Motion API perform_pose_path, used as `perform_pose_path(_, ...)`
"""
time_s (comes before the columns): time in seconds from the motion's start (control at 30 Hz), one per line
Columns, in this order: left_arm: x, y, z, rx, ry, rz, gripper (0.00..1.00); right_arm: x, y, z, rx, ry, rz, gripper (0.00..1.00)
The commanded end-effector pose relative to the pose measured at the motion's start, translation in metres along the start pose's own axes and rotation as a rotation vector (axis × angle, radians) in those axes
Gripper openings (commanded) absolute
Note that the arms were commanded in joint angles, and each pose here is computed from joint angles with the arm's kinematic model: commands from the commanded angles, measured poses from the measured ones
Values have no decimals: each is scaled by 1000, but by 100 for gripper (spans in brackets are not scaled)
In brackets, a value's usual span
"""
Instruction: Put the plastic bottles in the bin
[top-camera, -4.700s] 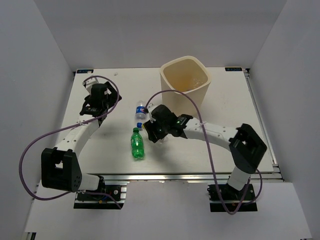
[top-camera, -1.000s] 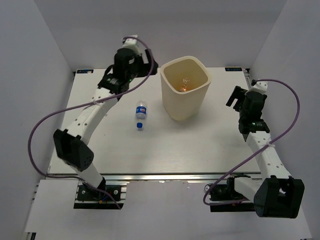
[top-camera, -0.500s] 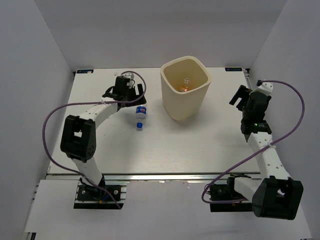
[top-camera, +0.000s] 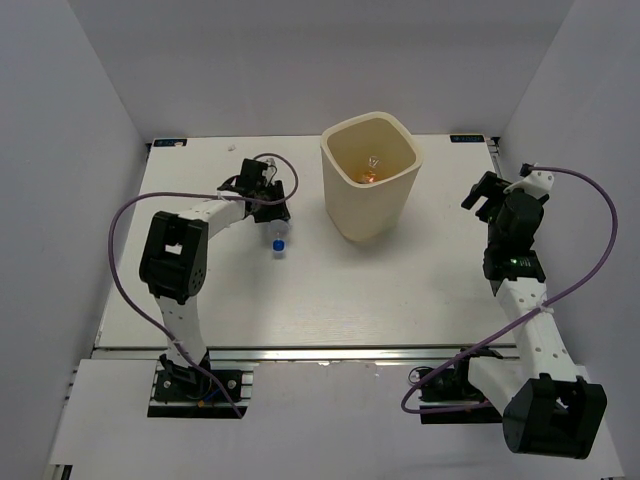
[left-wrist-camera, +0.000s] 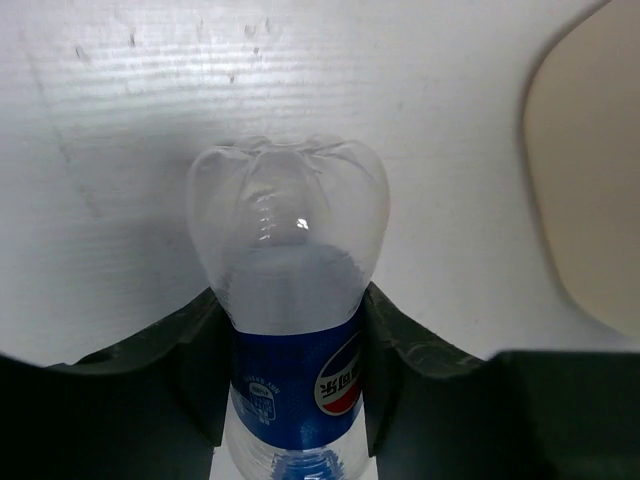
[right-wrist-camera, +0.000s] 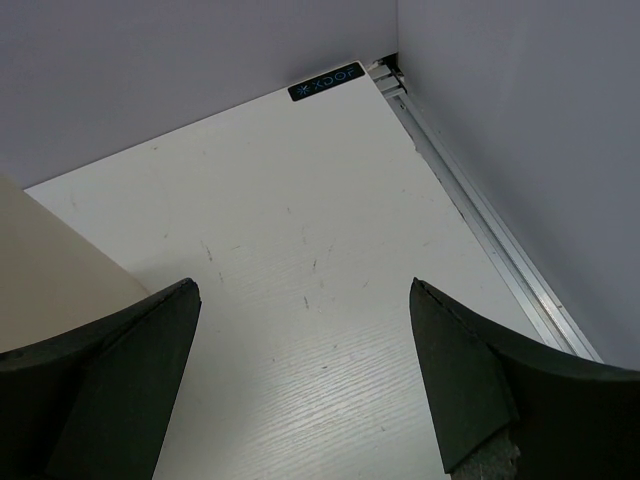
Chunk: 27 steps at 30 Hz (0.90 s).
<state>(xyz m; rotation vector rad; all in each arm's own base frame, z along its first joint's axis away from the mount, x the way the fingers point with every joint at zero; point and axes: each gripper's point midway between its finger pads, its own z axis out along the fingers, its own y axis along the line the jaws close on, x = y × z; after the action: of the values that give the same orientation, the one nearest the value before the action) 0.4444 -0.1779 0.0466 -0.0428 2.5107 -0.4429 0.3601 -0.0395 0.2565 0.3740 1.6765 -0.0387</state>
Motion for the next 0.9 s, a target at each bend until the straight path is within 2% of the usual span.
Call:
perform_pose_path(0.0, -68, -27, -50, 37, -190, 32, 42, -19, 0, -1, -1, -73, 11, 89)
perform_pose_path(0.1, -122, -54, -100, 95, -351, 53, 41, -21, 0, -2, -1, -72, 15, 89)
perform_pose_path(0.27, -191, -137, -201, 423, -632, 135, 41, -19, -2, -8, 1, -82, 33, 89)
perform_pose_path(0.4, -199, -204, -241, 589, -704, 233, 42, -20, -1, -11, -5, -88, 39, 89)
perform_pose_path(0.43, -194, -218, -232, 627, -680, 267, 42, -19, 0, -11, -16, -86, 40, 89)
perform_pose_path(0.5, -197, -255, -247, 693, -717, 315, 44, -17, 1, -11, -23, -81, 40, 89)
perform_pose_path(0.53, -196, -264, -229, 695, -698, 319, 45, -15, 2, -11, -29, -75, 39, 89)
perform_pose_path(0.57, -204, -281, -242, 729, -726, 316, 46, -14, 2, -11, -30, -72, 39, 89)
perform_pose_path(0.63, -209, -294, -235, 761, -717, 312, 53, -14, 2, -11, -28, -71, 37, 89)
perform_pose_path(0.67, -202, -300, -211, 775, -657, 307, 59, -13, 1, -11, -25, -71, 34, 89)
perform_pose_path(0.7, -210, -308, -223, 804, -678, 316, 64, -14, 0, -11, -20, -72, 32, 89)
perform_pose_path(0.73, -208, -312, -220, 819, -664, 319, 76, -13, -1, -10, -14, -72, 31, 89)
perform_pose_path(0.77, -204, -318, -215, 844, -648, 325, 84, -13, -1, -10, -12, -71, 28, 89)
perform_pose_path(0.83, -203, -323, -219, 866, -655, 334, 96, -12, -2, -10, -8, -69, 26, 89)
perform_pose_path(0.87, -201, -326, -222, 868, -659, 347, 98, -11, -2, -9, -11, -65, 26, 89)
